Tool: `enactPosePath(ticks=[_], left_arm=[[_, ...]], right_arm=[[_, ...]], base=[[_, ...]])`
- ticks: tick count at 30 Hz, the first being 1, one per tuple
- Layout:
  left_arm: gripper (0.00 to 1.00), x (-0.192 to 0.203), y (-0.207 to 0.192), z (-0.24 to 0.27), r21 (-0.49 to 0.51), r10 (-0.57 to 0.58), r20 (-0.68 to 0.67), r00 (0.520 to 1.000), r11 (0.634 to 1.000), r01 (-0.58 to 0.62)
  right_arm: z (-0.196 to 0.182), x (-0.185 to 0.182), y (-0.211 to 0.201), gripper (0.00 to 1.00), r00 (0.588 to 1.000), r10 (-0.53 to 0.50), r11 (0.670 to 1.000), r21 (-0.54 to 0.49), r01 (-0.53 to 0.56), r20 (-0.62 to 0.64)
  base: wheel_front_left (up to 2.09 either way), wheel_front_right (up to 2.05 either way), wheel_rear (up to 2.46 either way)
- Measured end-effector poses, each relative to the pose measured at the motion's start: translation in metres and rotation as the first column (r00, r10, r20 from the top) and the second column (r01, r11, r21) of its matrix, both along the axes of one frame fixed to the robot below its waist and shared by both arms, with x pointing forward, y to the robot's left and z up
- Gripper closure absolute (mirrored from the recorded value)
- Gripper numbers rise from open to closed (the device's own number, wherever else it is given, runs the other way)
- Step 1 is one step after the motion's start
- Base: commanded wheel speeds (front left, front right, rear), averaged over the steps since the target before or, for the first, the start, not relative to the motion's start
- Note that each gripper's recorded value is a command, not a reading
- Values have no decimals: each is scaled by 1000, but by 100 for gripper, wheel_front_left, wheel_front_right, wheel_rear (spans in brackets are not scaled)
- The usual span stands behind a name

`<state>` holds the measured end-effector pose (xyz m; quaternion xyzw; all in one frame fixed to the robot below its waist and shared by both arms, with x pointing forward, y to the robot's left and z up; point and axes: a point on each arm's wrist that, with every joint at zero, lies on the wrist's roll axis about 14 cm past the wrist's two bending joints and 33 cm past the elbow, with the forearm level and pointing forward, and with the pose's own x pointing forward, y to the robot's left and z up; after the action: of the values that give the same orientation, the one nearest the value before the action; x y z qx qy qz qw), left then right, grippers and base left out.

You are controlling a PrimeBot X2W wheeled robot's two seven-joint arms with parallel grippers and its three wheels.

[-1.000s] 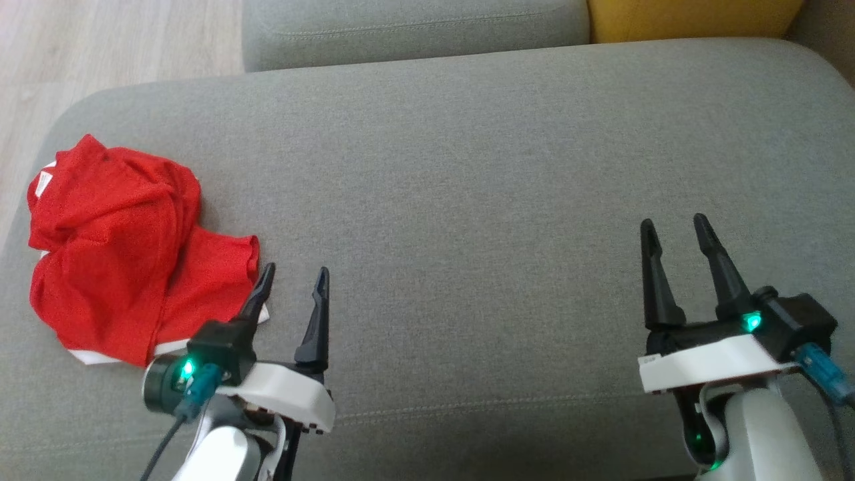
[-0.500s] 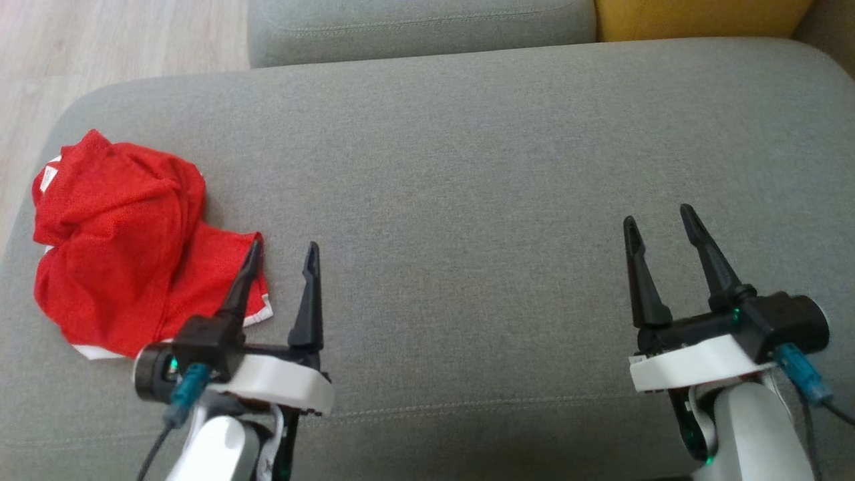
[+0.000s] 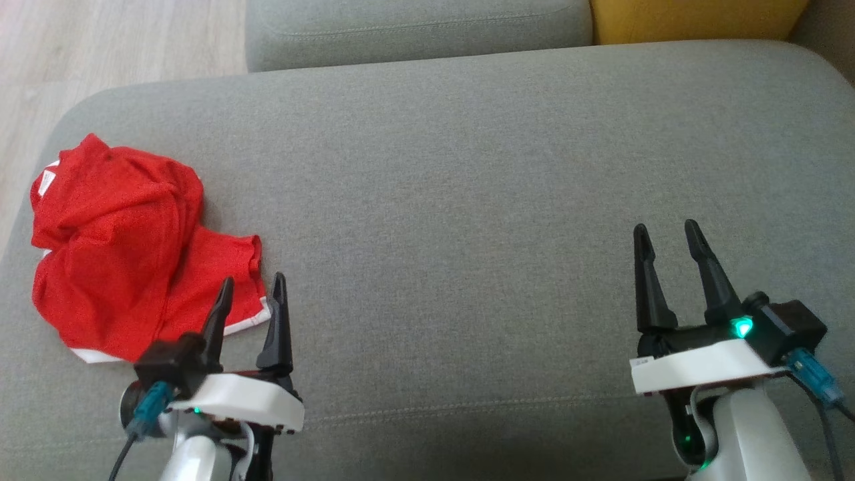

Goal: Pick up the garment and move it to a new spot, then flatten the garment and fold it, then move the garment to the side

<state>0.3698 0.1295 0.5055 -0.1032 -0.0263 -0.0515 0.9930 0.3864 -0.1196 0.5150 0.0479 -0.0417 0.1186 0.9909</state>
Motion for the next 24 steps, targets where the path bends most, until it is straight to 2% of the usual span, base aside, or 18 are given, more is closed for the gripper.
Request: enactPosePath(ticks=[14,24], left_arm=[[0,-1,3,-2,-12,7,-6,1000,1000,-7],[0,-7,38,11,-15,129,31,991,992,-128]], right_arm=[[-3,4,5,0,1000,15,1000,-2,-15,-10],[-3,17,60,0,984,176,984,-32,-176,-3]], base=[[0,0,0],[0,0,0]])
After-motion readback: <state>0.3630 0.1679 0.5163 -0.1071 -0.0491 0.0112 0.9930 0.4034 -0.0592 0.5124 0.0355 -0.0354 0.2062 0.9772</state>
